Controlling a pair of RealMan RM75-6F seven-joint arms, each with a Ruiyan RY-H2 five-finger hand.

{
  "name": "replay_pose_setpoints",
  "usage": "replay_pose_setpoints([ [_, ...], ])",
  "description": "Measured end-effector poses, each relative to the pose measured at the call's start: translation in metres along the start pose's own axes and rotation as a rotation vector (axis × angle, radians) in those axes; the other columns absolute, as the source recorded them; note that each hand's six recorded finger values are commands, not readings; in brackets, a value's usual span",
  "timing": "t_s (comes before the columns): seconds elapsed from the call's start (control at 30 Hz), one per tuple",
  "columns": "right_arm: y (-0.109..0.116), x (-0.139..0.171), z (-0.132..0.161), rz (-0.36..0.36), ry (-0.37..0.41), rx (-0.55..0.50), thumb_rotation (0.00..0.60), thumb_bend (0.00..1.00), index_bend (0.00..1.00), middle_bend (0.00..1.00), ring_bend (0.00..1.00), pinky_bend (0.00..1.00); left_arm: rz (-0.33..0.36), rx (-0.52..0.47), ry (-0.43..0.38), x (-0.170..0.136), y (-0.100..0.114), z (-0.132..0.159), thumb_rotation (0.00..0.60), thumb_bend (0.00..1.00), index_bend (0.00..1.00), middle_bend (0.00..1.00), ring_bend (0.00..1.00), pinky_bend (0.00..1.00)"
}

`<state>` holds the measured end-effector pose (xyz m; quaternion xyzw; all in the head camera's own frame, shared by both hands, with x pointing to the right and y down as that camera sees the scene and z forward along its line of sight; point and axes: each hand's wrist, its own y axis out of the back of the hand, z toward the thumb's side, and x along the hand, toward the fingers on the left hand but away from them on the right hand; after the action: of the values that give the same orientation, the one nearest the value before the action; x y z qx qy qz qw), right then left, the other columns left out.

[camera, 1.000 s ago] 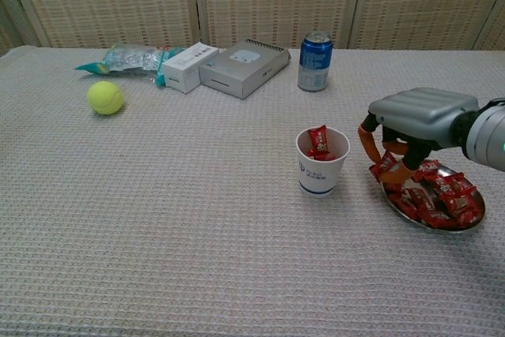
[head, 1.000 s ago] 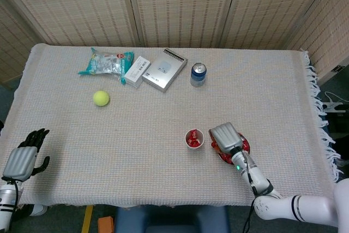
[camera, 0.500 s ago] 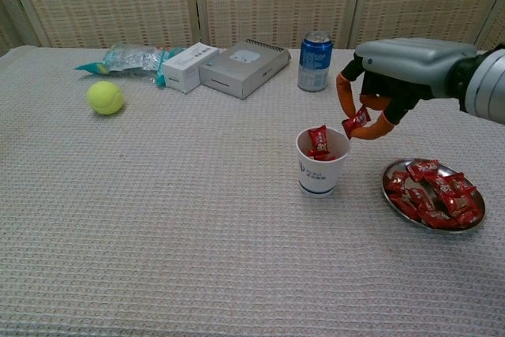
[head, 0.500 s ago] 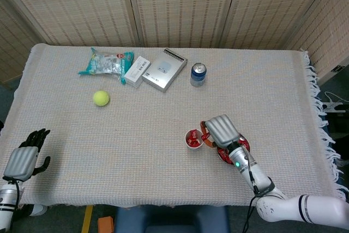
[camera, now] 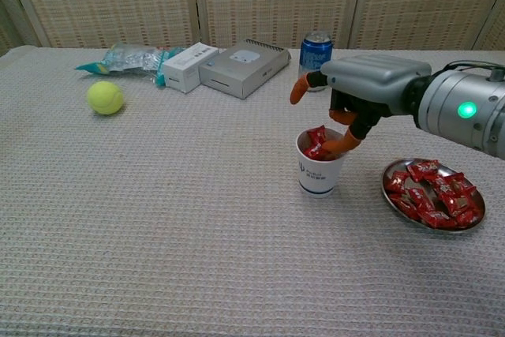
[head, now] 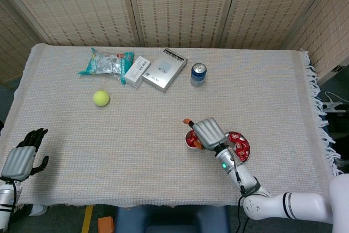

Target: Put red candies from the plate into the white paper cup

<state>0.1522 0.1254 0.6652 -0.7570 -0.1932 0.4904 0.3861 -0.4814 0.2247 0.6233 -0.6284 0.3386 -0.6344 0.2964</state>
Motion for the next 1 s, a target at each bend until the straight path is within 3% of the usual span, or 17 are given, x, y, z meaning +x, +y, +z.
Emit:
replay_pose_setpoints([
  [0.23,0.003,0.025,-0.043,-0.021,-0.072,0.050,0.600,0.20,0.29,0.93,0.90,1.00,0.001,0.003,0.000,0.000,-0.001,0.001,0.600,0.45,0.00,0.00,0.00,0.25],
  [0.57,-0.041,0.047,-0.102,0.099,-0.157,0.136,0.600,0.20,0.33,0.93,0.90,1.00,-0.014,0.027,0.002,0.002,-0.007,0.005,0.600,0.45,0.00,0.00,0.00,0.26],
  [0.77,-0.065,0.049,-0.104,0.152,-0.142,0.155,0.600,0.20,0.34,0.93,0.90,1.00,-0.012,0.027,0.003,0.002,-0.007,0.004,0.600,0.45,0.00,0.00,0.00,0.26],
  [1.0,-0.075,0.046,-0.099,0.173,-0.127,0.152,0.600,0.20,0.35,0.93,0.90,1.00,-0.012,0.024,0.003,0.002,-0.006,0.004,0.600,0.45,0.00,0.00,0.00,0.26],
])
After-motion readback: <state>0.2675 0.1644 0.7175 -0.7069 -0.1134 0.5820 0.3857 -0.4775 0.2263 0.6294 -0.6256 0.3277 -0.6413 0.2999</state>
